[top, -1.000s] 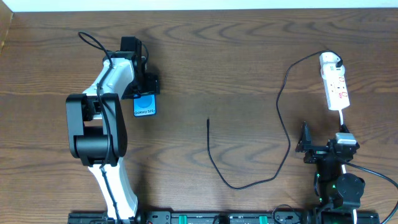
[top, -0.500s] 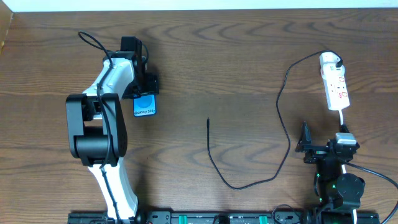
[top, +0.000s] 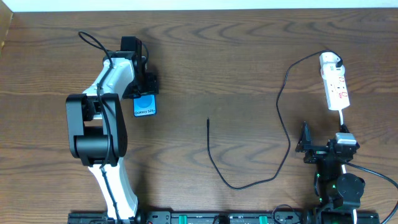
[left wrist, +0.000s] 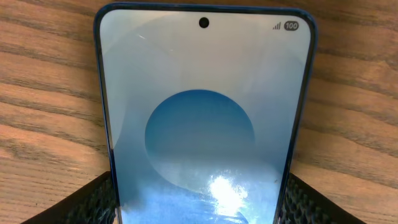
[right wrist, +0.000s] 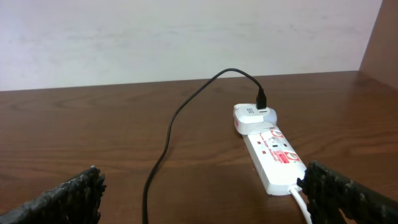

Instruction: Plug charger to phone and switch on socket

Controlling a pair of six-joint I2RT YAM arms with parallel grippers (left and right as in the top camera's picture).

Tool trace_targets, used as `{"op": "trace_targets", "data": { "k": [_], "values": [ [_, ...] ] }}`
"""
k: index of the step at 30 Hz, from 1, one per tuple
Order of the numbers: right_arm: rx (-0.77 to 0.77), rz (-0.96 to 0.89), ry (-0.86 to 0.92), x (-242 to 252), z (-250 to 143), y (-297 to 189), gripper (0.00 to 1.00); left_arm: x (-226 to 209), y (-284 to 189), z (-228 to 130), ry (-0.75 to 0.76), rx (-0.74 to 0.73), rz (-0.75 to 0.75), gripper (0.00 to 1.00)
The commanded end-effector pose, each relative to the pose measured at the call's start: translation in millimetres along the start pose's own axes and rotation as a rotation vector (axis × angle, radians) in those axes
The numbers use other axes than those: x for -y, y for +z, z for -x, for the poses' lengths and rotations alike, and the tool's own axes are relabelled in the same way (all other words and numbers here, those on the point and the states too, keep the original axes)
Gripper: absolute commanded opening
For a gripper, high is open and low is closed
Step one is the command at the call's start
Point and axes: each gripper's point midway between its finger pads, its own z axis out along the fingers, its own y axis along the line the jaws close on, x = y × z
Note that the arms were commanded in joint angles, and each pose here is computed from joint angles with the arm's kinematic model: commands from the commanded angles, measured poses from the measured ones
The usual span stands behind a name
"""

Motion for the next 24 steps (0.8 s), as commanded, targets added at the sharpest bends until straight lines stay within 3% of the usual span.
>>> {"op": "trace_targets", "data": {
  "k": [1, 5, 9, 24],
  "values": [
    [0.001, -0.004, -0.015, 0.4, -0.3, -0.3, 0.99, -4.6, 24.8, -15.2, -0.011, -0.074, 0.013, 0.5],
    [0.001, -0.004, -0.015, 0.4, -0.3, -0.3, 0.99, -4.6, 24.8, -15.3, -0.011, -0.075, 0.013, 0.33],
    [0.001, -0.005, -0.015, 0.5, -0.3, -0.3, 0.99, -4.6, 24.8, -15.2, -0.011, -0.074, 0.013, 0.09],
    [0.001, -0.004, -0.015, 0.4, -0.3, -0.3, 0.99, -3.9, 10.9, -9.6, -0.011, -0.071, 0.012, 0.07]
  ]
}}
